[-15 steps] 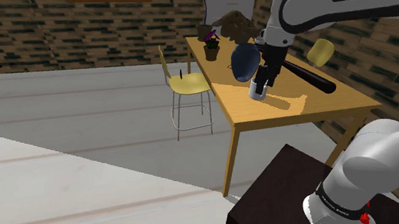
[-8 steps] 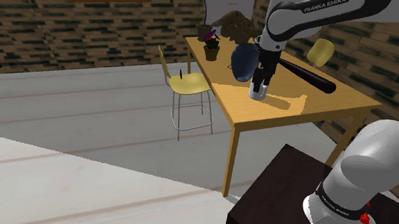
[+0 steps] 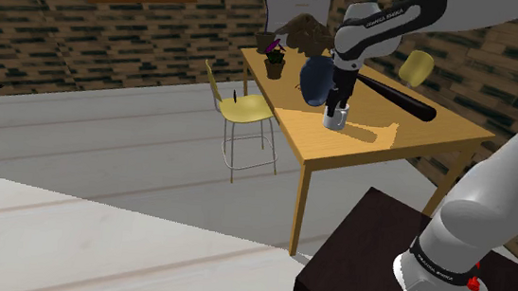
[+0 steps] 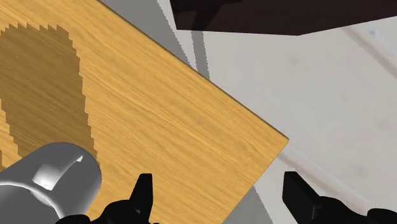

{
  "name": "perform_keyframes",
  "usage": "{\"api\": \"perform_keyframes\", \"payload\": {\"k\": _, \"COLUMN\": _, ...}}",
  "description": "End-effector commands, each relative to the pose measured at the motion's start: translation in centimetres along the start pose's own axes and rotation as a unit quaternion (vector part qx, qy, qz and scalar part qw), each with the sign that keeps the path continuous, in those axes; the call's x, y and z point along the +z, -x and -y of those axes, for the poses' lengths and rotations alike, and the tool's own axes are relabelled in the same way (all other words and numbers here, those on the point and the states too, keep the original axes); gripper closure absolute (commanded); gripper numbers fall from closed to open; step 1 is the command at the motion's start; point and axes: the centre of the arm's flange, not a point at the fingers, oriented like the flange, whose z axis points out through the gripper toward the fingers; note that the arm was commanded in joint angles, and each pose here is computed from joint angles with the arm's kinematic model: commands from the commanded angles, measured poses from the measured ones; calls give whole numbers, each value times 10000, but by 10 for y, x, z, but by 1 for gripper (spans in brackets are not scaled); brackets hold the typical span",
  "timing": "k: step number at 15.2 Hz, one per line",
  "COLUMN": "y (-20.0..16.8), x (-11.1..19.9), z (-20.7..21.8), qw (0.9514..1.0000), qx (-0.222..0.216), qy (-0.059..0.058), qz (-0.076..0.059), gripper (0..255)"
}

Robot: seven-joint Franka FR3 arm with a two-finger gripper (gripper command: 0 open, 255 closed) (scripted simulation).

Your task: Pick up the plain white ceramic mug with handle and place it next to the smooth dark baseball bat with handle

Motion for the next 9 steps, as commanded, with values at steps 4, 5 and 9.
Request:
{"api": "perform_keyframes", "payload": {"k": 4, "y": -29, "x": 20, "z": -56, "qw": 10000, "qx": 6, "qy": 64, "qz": -7, "gripper": 0}}
{"api": "perform_keyframes", "payload": {"k": 5, "y": -34, "x": 25, "z": -66, "qw": 10000, "qx": 8, "qy": 76, "qz": -8, "gripper": 0}}
{"api": "perform_keyframes", "payload": {"k": 9, "y": -57, "x": 42, "z": -109, "qw": 9999, "qx": 15, "qy": 122, "qz": -14, "gripper": 0}}
